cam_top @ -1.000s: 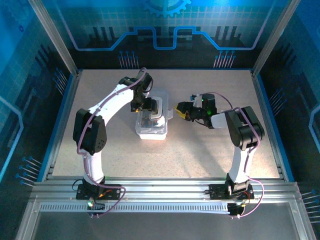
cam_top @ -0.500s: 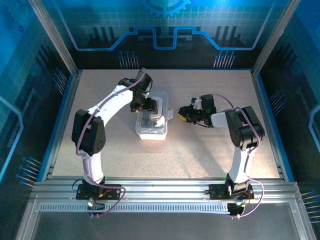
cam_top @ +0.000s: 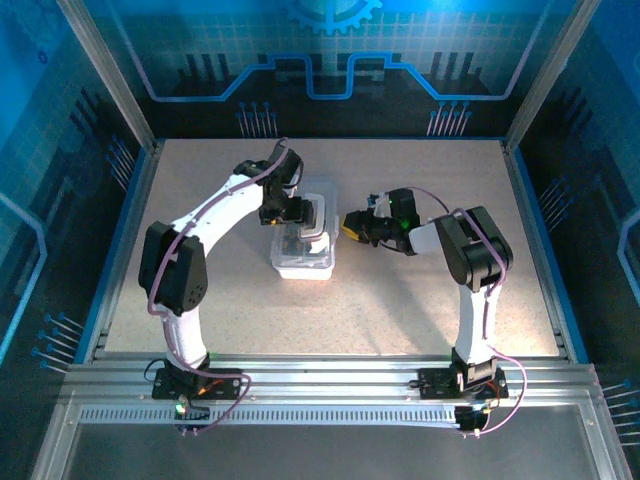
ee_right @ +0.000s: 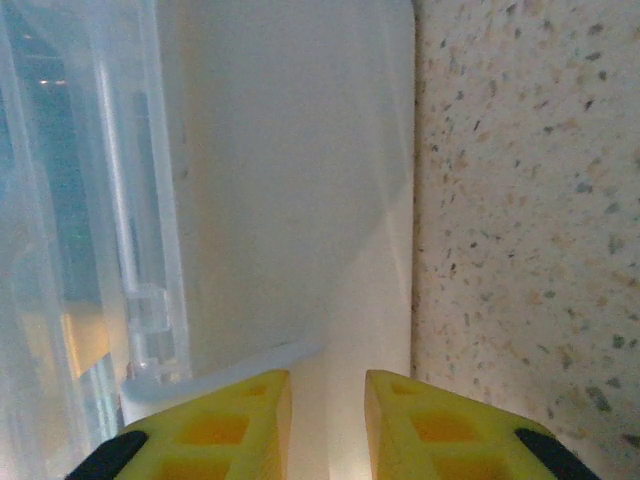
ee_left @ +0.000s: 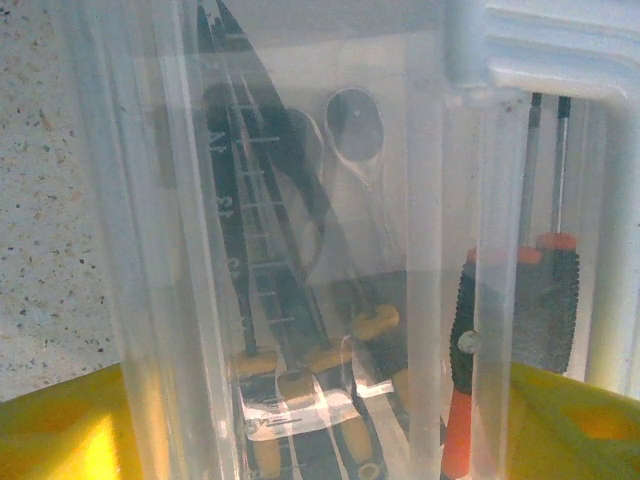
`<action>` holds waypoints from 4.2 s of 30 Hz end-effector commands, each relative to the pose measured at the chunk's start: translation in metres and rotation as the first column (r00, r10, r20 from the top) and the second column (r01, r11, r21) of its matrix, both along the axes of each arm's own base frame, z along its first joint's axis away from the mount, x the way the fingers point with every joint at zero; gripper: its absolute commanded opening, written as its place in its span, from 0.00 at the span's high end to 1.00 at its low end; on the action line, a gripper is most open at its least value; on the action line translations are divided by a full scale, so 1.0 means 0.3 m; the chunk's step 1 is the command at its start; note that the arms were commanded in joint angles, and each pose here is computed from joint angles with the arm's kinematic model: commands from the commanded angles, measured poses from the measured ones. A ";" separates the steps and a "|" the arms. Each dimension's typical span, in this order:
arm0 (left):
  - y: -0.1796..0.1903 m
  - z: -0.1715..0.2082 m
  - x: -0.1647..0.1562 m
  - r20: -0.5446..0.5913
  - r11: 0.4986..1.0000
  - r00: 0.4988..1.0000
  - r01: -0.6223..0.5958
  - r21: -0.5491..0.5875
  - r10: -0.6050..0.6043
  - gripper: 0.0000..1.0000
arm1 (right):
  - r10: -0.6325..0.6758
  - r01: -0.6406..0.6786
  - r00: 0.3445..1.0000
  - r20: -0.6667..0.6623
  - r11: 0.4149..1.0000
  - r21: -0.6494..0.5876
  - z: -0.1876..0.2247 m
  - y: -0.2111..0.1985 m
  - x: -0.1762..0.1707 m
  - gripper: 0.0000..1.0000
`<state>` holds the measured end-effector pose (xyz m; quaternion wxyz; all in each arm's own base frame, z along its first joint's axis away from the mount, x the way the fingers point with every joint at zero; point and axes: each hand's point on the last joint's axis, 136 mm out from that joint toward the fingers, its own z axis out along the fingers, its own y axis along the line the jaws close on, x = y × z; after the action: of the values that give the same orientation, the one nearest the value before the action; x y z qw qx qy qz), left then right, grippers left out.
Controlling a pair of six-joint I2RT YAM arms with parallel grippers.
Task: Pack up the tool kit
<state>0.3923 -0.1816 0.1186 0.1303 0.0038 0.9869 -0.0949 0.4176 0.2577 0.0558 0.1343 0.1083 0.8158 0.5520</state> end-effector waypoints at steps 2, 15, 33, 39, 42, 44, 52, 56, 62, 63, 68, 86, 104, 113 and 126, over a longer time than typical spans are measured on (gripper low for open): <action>0.091 -0.229 -0.169 -0.264 0.992 0.965 0.033 0.120 0.000 0.78 | 0.047 -0.050 0.998 0.045 0.996 0.071 0.049 0.038 -0.018 0.73; 0.091 -0.259 -0.203 -0.296 0.997 0.955 -0.051 -0.058 0.032 0.79 | 0.055 -0.064 0.997 0.063 0.986 0.153 0.066 0.045 -0.024 0.46; 0.091 -0.249 -0.204 -0.296 0.995 0.954 -0.068 -0.070 0.044 0.81 | -0.002 -0.024 0.996 0.095 0.960 0.279 0.138 0.034 -0.015 0.38; 0.084 -0.233 -0.193 -0.287 0.994 0.957 -0.071 -0.081 0.045 0.81 | -0.002 -0.007 0.999 0.035 0.967 0.254 0.062 0.033 -0.051 0.35; 0.084 -0.232 -0.191 -0.286 0.994 0.957 -0.070 -0.079 0.044 0.82 | 0.010 -0.021 0.999 0.042 0.964 0.266 0.072 0.055 -0.051 0.35; 0.088 -0.236 -0.194 -0.288 0.995 0.956 -0.071 -0.073 0.047 0.82 | 0.017 -0.032 0.998 0.054 0.961 0.276 0.092 0.071 -0.049 0.35; 0.088 -0.233 -0.191 -0.283 0.995 0.958 -0.068 -0.074 0.045 0.82 | 0.029 -0.045 0.998 0.060 0.952 0.302 0.111 0.107 -0.064 0.32; 0.088 -0.234 -0.194 -0.285 0.995 0.958 -0.068 -0.074 0.044 0.82 | 0.015 -0.038 0.997 0.070 0.937 0.346 0.138 0.108 -0.062 0.32; 0.086 -0.229 -0.192 -0.281 0.994 0.959 -0.069 -0.079 0.045 0.82 | 0.015 -0.041 0.997 0.078 0.937 0.348 0.154 0.109 -0.068 0.33; 0.085 -0.229 -0.192 -0.281 0.995 0.959 -0.069 -0.078 0.044 0.83 | 0.016 -0.045 0.996 0.085 0.935 0.352 0.169 0.109 -0.070 0.33; 0.093 -0.230 -0.195 -0.282 0.995 0.958 -0.069 -0.067 0.047 0.83 | 0.005 -0.051 0.992 0.128 0.929 0.365 0.251 0.086 -0.072 0.33; 0.094 -0.222 -0.191 -0.280 0.996 0.959 -0.066 -0.060 0.047 0.83 | -0.007 -0.014 0.997 0.082 0.968 0.249 0.170 0.045 -0.067 0.42; 0.120 -0.264 -0.205 -0.312 0.997 0.948 -0.072 0.010 0.071 0.83 | 0.006 -0.037 0.993 0.118 0.966 0.256 0.221 0.066 -0.053 0.45; 0.171 -0.305 -0.233 -0.350 0.984 0.931 -0.044 0.173 0.104 0.87 | 0.007 -0.033 0.993 0.115 0.974 0.224 0.219 0.056 -0.064 0.40; 0.155 -0.317 -0.238 -0.362 0.979 0.928 -0.021 0.203 0.095 0.90 | -0.034 0.025 0.998 0.047 0.984 0.178 0.124 0.012 -0.057 0.57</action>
<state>0.3900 -0.1778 0.1116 0.1309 -0.0101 0.9859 -0.1036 0.3972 0.2677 0.0922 0.1364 0.1208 0.7565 0.6281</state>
